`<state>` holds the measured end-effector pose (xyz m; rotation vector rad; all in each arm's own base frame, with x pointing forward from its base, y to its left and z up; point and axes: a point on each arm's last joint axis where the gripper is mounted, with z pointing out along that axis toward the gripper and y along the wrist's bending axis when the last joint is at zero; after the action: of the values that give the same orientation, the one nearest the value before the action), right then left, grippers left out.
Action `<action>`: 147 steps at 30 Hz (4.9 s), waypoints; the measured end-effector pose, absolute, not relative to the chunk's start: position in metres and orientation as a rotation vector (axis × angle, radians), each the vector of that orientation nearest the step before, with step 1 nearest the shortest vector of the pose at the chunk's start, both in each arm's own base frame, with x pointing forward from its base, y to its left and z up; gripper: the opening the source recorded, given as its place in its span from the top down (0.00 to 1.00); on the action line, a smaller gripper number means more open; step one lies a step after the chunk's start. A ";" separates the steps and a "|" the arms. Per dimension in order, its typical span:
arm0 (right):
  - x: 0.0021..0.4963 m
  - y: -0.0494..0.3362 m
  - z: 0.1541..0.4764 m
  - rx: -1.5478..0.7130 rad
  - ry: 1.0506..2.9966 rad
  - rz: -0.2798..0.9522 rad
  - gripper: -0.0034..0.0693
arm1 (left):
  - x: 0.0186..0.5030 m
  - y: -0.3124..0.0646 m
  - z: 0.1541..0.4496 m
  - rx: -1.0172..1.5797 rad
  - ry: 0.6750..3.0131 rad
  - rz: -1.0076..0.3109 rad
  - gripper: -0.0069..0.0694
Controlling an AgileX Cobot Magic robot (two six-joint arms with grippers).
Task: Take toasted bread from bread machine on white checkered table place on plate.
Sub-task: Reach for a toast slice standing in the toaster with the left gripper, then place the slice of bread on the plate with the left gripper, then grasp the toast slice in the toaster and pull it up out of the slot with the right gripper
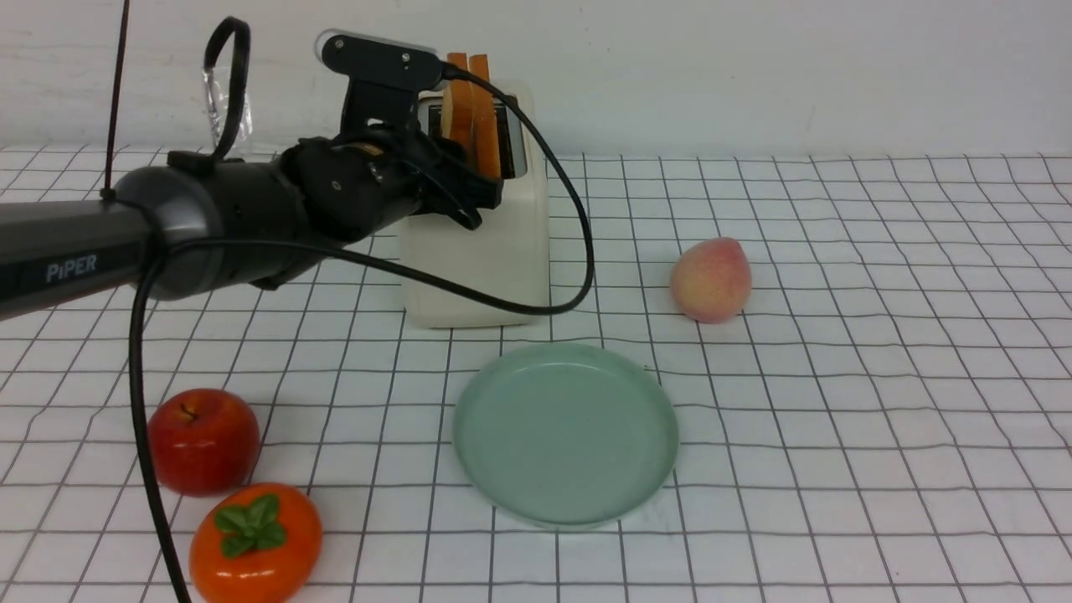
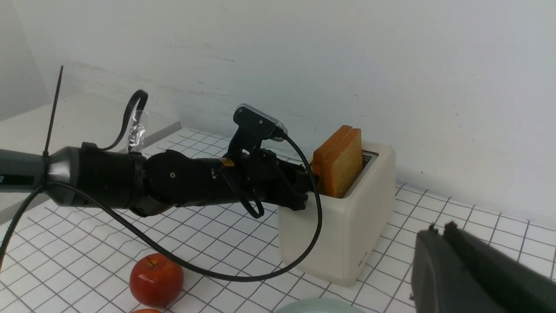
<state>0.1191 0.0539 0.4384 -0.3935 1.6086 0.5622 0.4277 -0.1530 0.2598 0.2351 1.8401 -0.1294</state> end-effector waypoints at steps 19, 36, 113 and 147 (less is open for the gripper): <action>0.119 0.054 0.439 -0.388 1.605 0.559 0.93 | 0.435 -0.160 0.256 0.230 1.710 -0.191 0.49; 0.119 0.054 0.438 -0.398 1.612 0.566 0.92 | 0.438 -0.157 0.264 0.177 1.599 -0.178 0.72; 0.096 0.055 0.404 -0.482 2.034 0.591 0.91 | 0.349 -0.175 0.232 0.227 2.345 -0.839 0.07; 0.253 0.152 0.386 -0.641 2.278 0.736 0.95 | 0.102 -0.059 0.376 0.320 1.646 -0.571 0.93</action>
<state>0.2531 0.1518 0.3863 -0.6411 2.2783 0.7357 0.1018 -0.0587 0.3760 0.3203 1.6460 -0.5714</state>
